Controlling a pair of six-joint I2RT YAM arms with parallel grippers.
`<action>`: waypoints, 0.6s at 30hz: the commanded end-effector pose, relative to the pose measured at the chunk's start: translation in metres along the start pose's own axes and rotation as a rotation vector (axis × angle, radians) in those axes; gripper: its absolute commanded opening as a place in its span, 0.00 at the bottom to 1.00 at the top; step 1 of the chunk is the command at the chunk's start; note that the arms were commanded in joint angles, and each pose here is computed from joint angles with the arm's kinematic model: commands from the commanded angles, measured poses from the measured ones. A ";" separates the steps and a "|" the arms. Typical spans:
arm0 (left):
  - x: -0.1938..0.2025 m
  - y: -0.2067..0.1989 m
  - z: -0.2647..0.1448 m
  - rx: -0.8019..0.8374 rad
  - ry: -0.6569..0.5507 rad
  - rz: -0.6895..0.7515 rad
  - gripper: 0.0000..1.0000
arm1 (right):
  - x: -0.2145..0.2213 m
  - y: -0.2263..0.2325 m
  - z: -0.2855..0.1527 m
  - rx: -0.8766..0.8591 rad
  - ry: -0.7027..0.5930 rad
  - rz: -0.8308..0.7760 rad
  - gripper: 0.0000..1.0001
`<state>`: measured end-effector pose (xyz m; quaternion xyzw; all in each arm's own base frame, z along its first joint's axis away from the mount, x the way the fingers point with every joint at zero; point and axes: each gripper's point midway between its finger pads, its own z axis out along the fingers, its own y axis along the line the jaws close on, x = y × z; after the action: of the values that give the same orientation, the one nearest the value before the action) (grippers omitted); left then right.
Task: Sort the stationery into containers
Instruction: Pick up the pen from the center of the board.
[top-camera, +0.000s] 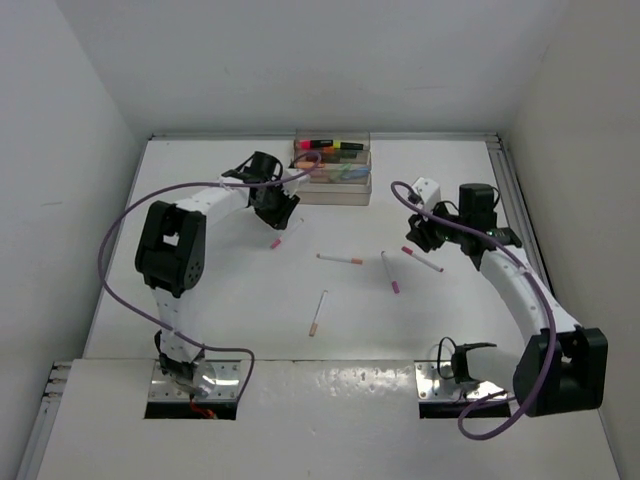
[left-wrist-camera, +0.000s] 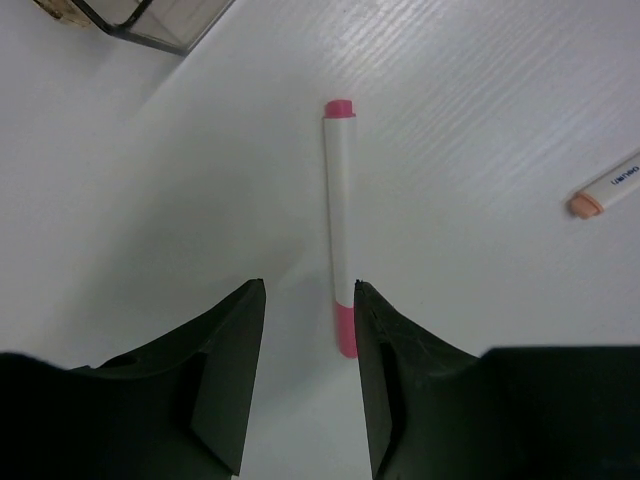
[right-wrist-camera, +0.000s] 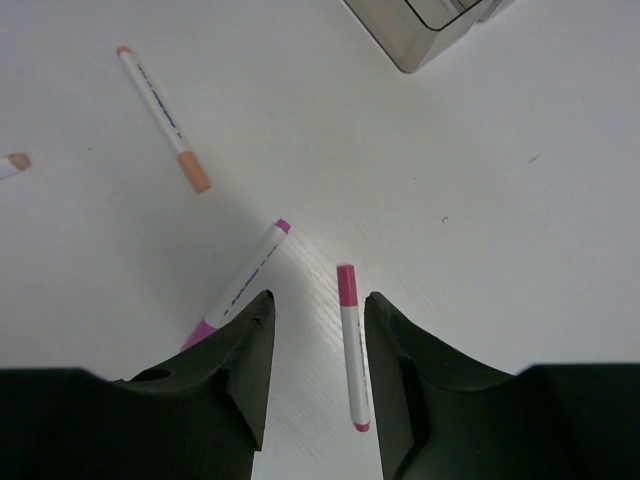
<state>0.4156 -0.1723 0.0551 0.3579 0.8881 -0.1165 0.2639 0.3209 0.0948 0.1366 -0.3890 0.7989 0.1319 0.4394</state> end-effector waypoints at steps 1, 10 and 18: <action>-0.003 0.000 0.003 -0.010 0.045 0.009 0.47 | 0.003 0.004 -0.009 -0.005 -0.038 -0.012 0.40; -0.017 -0.017 0.023 0.014 0.071 0.042 0.44 | 0.019 0.000 -0.021 0.017 -0.055 0.053 0.40; 0.003 -0.024 0.045 0.032 0.194 0.048 0.36 | 0.021 0.001 -0.027 0.014 -0.079 0.083 0.40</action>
<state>0.4160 -0.2076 0.0200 0.3917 0.8938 -0.0983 0.1947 0.2985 0.0634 0.1243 -0.3409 0.8149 0.1428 0.4465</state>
